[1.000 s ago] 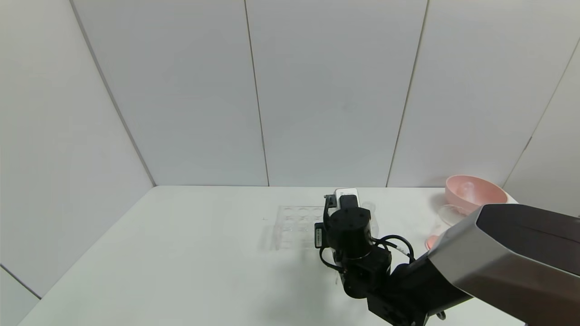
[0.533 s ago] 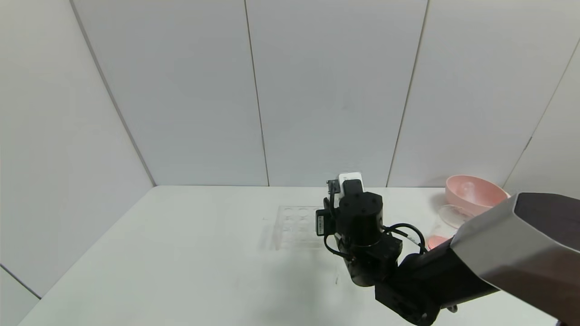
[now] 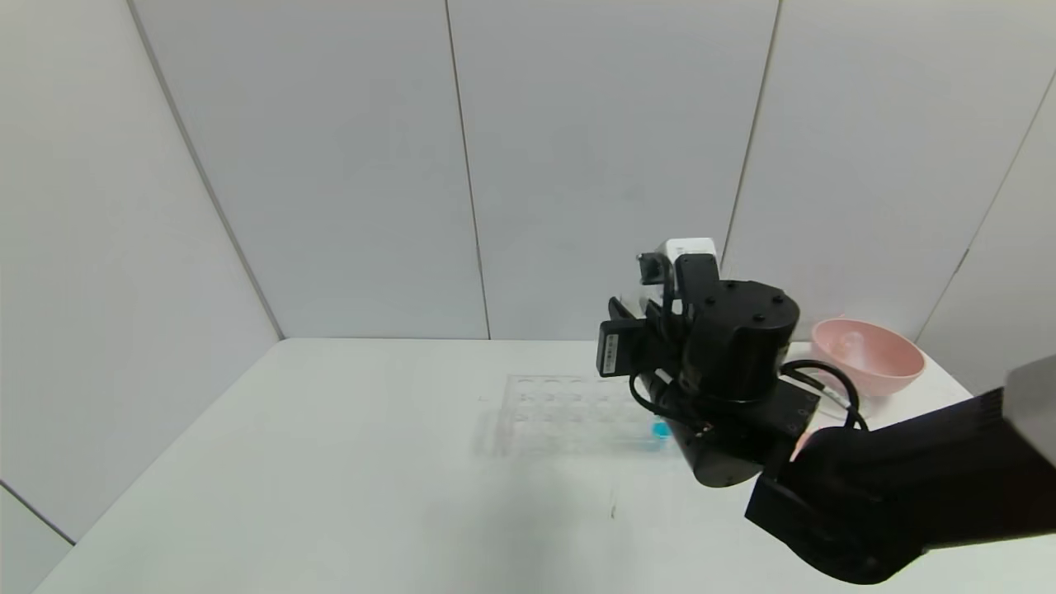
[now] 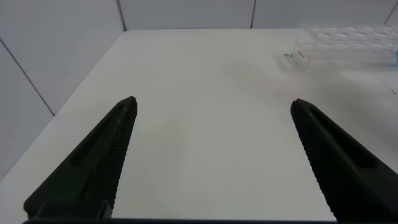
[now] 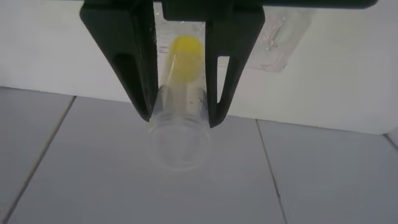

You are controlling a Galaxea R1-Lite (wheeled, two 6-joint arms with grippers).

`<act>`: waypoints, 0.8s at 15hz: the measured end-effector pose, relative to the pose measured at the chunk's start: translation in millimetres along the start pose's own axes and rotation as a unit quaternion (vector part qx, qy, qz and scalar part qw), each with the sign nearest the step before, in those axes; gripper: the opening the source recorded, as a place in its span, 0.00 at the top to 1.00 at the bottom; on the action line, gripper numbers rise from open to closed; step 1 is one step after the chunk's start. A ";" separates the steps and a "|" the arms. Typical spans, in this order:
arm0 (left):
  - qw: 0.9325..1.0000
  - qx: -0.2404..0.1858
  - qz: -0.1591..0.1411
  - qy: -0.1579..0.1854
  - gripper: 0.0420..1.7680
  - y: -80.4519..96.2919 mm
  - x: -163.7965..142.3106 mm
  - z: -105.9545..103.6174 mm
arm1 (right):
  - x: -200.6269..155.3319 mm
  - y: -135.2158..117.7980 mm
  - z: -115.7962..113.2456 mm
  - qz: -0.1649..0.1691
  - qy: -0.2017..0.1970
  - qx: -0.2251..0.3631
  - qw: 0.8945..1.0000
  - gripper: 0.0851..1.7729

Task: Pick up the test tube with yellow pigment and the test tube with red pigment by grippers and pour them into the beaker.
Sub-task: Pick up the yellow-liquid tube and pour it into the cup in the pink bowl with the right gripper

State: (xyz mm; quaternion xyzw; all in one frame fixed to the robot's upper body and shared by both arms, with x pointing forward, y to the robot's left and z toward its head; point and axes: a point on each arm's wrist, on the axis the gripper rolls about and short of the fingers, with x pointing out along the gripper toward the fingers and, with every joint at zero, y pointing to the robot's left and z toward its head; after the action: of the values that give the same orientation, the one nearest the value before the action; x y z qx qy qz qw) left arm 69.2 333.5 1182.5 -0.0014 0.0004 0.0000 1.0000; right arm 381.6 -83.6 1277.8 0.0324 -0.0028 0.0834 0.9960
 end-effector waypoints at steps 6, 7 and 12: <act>1.000 0.000 0.000 0.000 0.00 0.0 0.0 0.0 | -17.3 -114.0 19.0 -0.092 0.012 -0.077 0.993 0.76; 1.000 0.000 0.000 0.000 0.00 0.0 0.0 0.0 | -21.2 -135.7 22.3 -0.105 0.013 -0.085 0.991 0.76; 1.000 0.000 0.000 0.000 0.00 0.0 0.0 0.0 | -56.6 -236.4 34.3 -0.139 0.016 -0.152 0.979 0.76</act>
State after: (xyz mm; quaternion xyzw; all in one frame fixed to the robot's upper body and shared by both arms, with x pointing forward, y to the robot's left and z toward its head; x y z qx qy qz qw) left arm 69.2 333.5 1182.5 -0.0014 0.0004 0.0000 1.0000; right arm 365.1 -327.8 1296.2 -0.1203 0.0046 -0.0565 0.9911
